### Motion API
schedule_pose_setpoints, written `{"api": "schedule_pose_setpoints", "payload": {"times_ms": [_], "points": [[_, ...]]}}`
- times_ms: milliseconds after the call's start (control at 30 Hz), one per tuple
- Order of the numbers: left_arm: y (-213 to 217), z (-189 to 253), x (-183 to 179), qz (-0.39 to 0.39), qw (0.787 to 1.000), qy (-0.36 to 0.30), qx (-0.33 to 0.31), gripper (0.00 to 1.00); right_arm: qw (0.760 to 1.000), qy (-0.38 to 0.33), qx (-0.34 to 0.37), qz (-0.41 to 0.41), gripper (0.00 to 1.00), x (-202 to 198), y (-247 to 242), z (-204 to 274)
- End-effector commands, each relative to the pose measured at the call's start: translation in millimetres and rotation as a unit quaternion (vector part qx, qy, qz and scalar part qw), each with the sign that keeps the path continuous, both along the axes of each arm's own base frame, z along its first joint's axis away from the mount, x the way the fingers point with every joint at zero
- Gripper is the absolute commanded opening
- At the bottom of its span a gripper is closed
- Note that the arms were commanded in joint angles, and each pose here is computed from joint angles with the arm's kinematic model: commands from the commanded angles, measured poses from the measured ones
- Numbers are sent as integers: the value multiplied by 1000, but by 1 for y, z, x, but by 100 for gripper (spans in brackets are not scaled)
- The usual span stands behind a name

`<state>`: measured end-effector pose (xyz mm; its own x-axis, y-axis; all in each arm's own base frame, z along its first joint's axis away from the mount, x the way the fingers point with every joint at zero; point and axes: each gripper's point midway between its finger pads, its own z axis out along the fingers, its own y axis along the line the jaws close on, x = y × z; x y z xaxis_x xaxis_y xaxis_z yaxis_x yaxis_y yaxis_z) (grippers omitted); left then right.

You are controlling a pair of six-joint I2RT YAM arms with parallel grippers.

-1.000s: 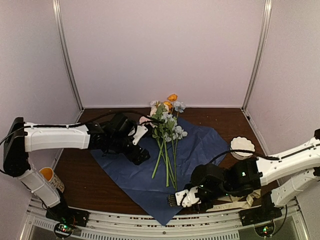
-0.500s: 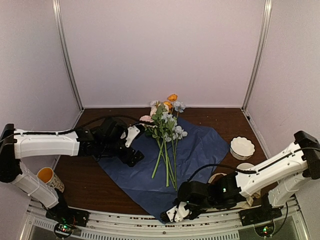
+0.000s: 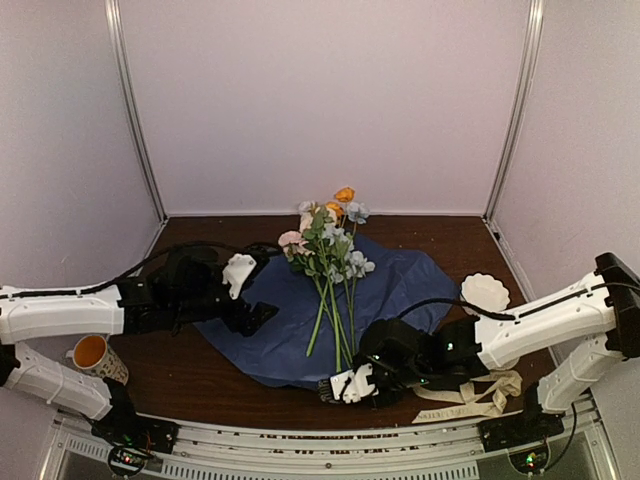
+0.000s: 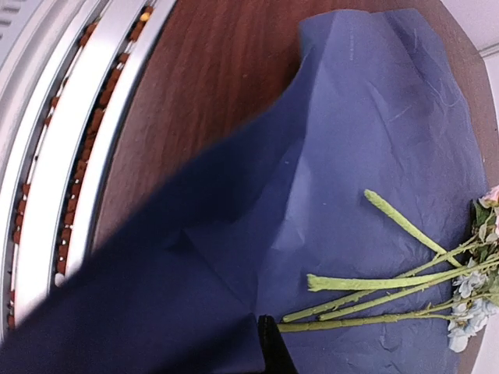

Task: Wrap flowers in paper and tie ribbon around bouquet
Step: Pick up the bottom corner of the flattened wrapping paper from the center of the board, then fold the bottom corner of the flattened wrapping paper at the center of the board.

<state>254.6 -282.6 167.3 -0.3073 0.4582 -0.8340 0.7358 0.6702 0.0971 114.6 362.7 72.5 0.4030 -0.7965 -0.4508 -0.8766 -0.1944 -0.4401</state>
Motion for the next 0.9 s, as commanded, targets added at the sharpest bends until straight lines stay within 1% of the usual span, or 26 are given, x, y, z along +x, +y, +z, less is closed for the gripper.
{"api": "schedule_pose_setpoints", "payload": {"times_ms": [0,167,233,333,433,500,567,633,733,867], "points": [[-11,39,-25,-82,990,-76,-81,85,994,94,55,-10,0,0,19,25],[-22,11,-65,-173,983,-44,-50,80,980,173,66,-71,0,31,11,26],[-29,5,-80,-207,976,-41,-49,81,971,212,73,-87,0,37,14,31],[-37,-1,-91,-238,969,-29,-59,84,955,261,87,-108,0,46,20,36],[-46,-4,-100,-269,961,-3,-62,84,943,289,99,-134,0,57,22,37],[-54,-10,-108,-292,954,29,-59,84,937,298,99,-154,0,65,20,34],[-57,-23,-104,-284,957,56,-33,84,931,304,103,-173,0,73,17,33],[-56,-37,-96,-263,963,65,-10,83,925,312,114,-187,0,78,16,34],[-54,-45,-81,-229,972,52,3,83,917,322,132,-196,0,83,13,34],[-58,-47,-72,-216,975,43,7,83,913,324,144,-201,0,88,13,36]]}}
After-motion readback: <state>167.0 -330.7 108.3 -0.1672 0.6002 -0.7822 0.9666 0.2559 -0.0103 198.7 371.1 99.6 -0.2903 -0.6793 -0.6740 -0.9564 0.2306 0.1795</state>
